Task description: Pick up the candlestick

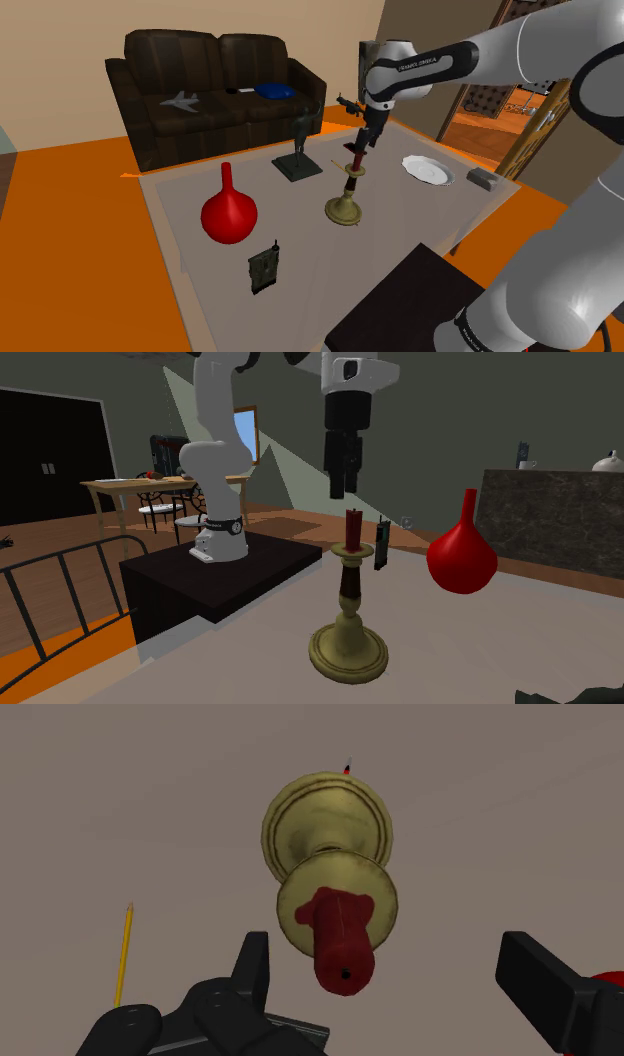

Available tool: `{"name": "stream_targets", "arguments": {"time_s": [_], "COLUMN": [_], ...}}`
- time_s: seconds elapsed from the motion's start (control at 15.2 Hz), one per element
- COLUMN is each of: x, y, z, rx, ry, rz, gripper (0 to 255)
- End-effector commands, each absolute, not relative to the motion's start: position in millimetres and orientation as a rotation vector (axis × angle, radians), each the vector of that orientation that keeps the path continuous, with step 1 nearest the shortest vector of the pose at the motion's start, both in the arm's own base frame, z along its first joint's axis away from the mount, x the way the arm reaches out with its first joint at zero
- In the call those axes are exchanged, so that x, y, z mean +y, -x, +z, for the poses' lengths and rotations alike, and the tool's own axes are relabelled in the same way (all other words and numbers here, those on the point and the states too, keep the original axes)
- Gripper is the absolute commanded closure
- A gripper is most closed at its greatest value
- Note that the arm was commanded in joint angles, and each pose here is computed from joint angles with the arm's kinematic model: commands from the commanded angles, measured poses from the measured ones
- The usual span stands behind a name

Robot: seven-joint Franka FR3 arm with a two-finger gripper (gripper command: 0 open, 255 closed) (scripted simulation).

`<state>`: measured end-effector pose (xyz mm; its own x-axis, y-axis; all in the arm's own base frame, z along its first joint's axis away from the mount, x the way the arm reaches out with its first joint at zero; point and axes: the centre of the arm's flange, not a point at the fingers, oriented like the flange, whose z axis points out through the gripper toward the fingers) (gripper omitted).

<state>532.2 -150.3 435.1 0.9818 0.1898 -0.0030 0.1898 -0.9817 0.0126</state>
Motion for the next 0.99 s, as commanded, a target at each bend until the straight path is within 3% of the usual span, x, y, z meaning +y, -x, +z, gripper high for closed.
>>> {"name": "stream_targets", "arguments": {"time_s": [0.0,0.59,0.66,0.92], "x": [-160,-160,-160,-160], "y": [-552,-552,-552,-552], "z": [425,385,385,385], "rx": [0.323,0.323,0.323,0.323], "ry": [-3.116,-3.116,-3.116,-3.116], "rz": [-0.003,-0.003,-0.003,-0.003], "gripper": [0,0,255,255]}}
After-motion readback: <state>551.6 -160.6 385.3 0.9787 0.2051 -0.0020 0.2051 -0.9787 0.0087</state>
